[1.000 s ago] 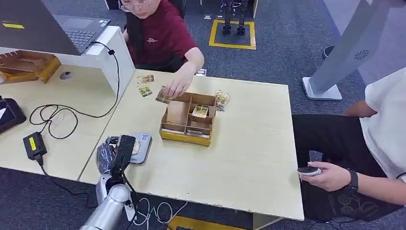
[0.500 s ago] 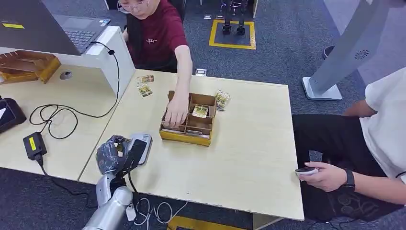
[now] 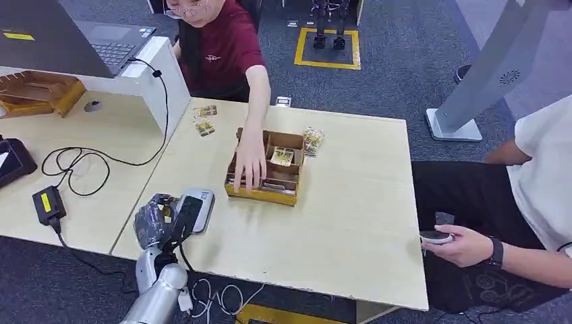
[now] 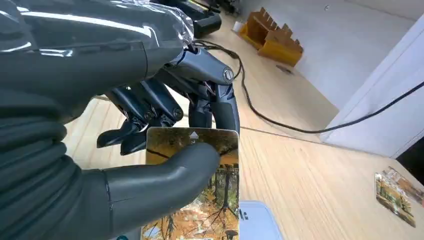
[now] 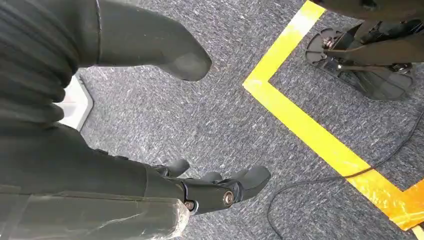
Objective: Pass the card to the sensor for recognition and then transmit it.
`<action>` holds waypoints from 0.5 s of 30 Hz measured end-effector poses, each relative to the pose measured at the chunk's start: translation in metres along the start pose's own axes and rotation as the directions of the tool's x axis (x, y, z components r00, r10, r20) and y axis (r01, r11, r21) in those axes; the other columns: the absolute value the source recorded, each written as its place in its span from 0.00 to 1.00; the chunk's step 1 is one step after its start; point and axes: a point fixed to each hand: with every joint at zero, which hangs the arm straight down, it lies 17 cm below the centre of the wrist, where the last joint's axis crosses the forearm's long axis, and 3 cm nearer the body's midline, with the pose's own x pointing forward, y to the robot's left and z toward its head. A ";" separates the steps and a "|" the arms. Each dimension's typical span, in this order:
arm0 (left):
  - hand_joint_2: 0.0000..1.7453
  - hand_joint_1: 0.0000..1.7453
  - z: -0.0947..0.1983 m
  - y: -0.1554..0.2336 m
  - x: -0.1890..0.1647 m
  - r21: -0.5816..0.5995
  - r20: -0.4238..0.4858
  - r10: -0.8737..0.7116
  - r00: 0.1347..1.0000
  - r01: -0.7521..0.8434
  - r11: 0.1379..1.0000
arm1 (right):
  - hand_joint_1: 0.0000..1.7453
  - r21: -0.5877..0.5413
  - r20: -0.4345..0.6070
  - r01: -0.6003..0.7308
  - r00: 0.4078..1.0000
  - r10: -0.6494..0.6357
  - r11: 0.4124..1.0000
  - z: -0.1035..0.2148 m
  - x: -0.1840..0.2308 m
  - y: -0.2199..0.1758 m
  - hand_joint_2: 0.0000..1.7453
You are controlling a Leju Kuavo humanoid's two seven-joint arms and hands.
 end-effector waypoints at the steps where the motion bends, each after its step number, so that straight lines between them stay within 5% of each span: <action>1: 1.00 1.00 0.000 0.000 -0.002 -0.001 -0.009 0.015 1.000 -0.015 1.000 | 0.00 -0.001 0.002 0.000 1.000 0.000 1.000 0.000 0.001 0.000 1.00; 9: 1.00 1.00 0.003 -0.006 0.000 0.005 -0.066 0.272 0.960 -0.272 0.962 | 0.00 -0.003 0.009 -0.003 1.000 0.003 1.000 0.000 0.001 0.000 1.00; 15: 1.00 1.00 -0.006 0.012 0.021 0.037 0.006 0.354 0.935 -0.354 0.934 | 0.00 -0.007 0.013 -0.008 1.000 0.008 1.000 0.001 0.000 0.000 1.00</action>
